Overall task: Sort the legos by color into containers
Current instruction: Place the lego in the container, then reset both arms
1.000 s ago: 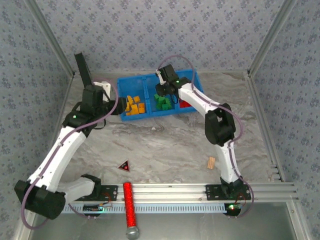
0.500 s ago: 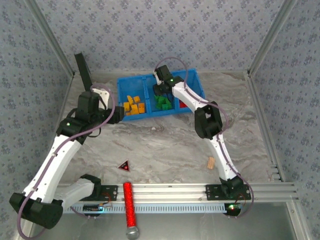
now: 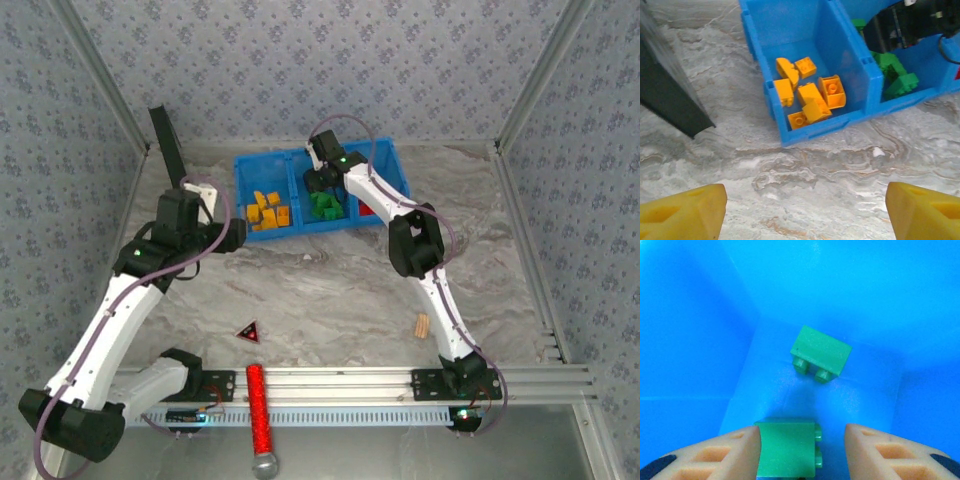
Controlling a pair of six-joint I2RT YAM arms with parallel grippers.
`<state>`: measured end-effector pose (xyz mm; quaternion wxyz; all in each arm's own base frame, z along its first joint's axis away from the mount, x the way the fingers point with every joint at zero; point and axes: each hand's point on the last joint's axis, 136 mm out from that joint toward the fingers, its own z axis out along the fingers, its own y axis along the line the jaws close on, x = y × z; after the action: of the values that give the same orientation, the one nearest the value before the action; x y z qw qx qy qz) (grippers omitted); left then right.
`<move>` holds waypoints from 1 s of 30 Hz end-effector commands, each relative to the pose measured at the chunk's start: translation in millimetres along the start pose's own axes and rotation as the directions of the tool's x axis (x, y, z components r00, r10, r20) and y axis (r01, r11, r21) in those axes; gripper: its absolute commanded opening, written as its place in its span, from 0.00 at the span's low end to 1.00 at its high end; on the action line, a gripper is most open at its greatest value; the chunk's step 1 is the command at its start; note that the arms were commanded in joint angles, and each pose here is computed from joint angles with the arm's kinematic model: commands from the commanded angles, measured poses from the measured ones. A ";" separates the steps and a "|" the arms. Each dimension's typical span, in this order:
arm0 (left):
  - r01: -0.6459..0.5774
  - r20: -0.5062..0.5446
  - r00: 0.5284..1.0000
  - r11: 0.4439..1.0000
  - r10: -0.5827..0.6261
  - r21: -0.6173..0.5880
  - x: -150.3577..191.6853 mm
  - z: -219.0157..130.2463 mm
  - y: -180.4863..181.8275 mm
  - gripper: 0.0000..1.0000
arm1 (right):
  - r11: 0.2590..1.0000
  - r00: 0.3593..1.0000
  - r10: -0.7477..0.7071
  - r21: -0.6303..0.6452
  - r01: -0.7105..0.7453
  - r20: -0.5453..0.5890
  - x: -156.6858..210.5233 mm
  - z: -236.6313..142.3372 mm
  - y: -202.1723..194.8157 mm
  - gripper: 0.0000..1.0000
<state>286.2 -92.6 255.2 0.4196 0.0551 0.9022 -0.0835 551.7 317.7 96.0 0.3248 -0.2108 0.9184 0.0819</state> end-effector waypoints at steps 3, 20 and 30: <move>0.062 0.133 0.991 0.970 -0.031 -0.236 -15.3 4.2 44.7 0.91 | 0.998 0.994 -0.039 -0.044 0.044 0.105 -40.7 -82.3 14.1 0.55; 0.096 0.429 0.902 0.941 0.056 -0.325 28.9 90.5 124.6 0.98 | 0.997 0.965 -0.008 0.070 -0.010 0.261 32.9 -249.1 -25.8 1.00; 0.176 0.390 0.919 0.946 -0.060 -0.271 53.3 139.0 156.4 0.99 | 0.933 0.920 0.228 0.200 -0.300 0.318 143.9 -245.5 -105.4 1.00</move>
<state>360.4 41.8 85.6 0.5331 -0.0851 0.8399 0.0566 354.8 118.7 167.8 0.3956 -0.0841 0.9138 0.0365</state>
